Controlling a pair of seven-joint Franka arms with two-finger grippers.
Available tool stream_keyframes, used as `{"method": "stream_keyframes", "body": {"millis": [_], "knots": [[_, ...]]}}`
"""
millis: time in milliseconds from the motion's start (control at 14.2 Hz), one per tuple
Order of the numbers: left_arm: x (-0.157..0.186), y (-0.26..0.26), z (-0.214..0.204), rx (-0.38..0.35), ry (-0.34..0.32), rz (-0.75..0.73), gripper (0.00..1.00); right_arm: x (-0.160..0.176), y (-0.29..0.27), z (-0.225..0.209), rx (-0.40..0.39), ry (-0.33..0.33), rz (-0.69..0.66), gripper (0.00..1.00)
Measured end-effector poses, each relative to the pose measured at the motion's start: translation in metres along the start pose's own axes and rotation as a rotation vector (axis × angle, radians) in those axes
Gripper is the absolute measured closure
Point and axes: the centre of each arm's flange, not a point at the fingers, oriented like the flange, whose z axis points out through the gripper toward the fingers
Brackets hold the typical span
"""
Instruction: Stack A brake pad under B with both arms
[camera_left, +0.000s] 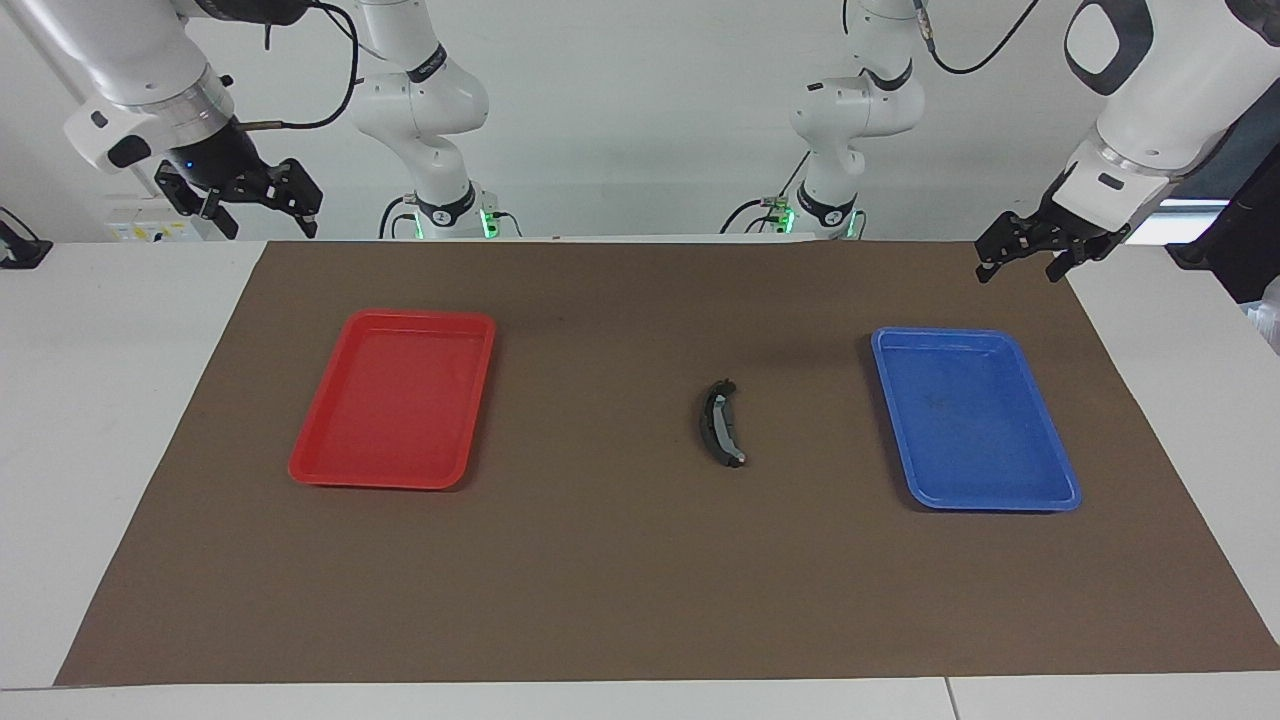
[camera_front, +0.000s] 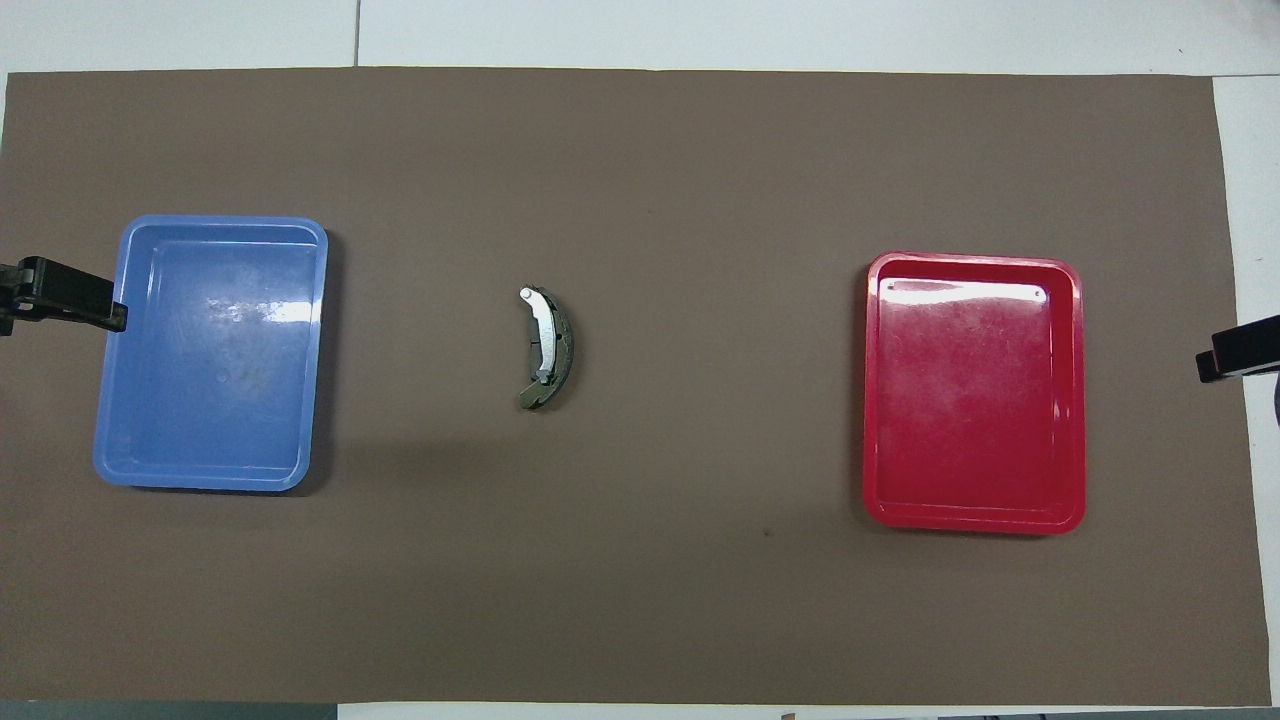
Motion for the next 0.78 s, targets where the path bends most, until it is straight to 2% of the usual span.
{"method": "stream_keyframes", "body": {"millis": [282, 776], "knots": [[0.000, 0.000, 0.000, 0.000, 0.000, 0.000, 0.00, 0.007, 0.004, 0.020, 0.000, 0.009, 0.005, 0.00], [0.000, 0.000, 0.000, 0.000, 0.000, 0.000, 0.00, 0.010, 0.002, 0.022, -0.003, 0.033, 0.001, 0.00]]}}
